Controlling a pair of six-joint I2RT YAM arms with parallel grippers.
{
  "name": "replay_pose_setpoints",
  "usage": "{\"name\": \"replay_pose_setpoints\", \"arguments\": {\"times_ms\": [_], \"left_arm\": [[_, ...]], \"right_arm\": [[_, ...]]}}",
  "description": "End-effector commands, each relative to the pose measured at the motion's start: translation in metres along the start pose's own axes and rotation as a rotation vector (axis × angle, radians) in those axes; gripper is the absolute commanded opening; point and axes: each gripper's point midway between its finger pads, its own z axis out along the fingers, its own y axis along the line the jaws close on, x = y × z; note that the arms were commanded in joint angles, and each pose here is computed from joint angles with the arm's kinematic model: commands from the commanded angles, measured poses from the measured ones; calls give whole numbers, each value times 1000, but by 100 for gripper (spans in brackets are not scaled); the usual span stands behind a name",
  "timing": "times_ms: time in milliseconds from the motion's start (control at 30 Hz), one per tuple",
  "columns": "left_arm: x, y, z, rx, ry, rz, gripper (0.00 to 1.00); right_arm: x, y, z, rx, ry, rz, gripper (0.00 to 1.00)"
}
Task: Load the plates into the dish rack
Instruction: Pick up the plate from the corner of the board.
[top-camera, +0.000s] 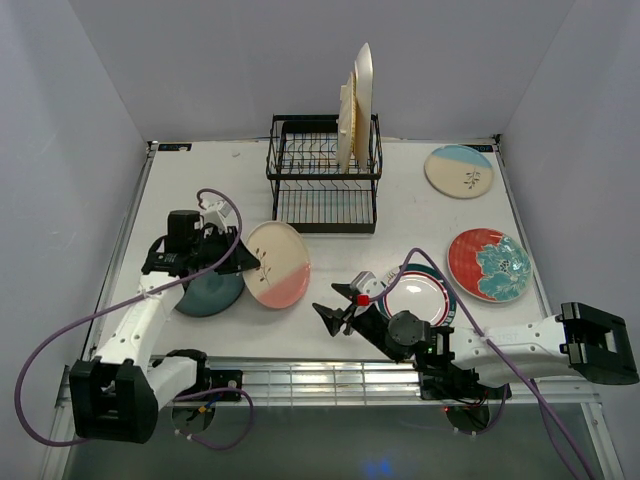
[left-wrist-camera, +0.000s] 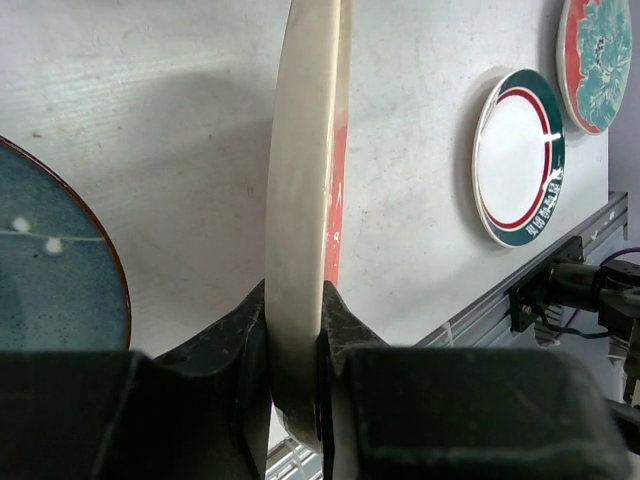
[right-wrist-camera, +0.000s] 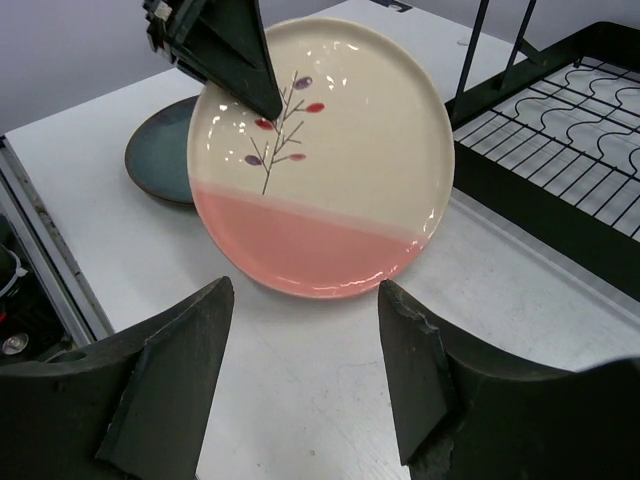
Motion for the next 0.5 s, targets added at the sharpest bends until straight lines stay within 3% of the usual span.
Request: {"name": "replay_pose_setpoints", "arguments": {"times_ms": [0, 333, 467], "left_arm": [[-43, -47, -40, 86, -168, 173, 0], [-105, -111, -119, 86, -434, 332, 0], [-128, -127, -140, 73, -511, 322, 0]], "right_arm": [[-16, -4, -2, 27, -60, 58, 66], [-14, -6, -3, 36, -56, 57, 66], [-12, -7, -3, 41, -50, 54, 66]]}}
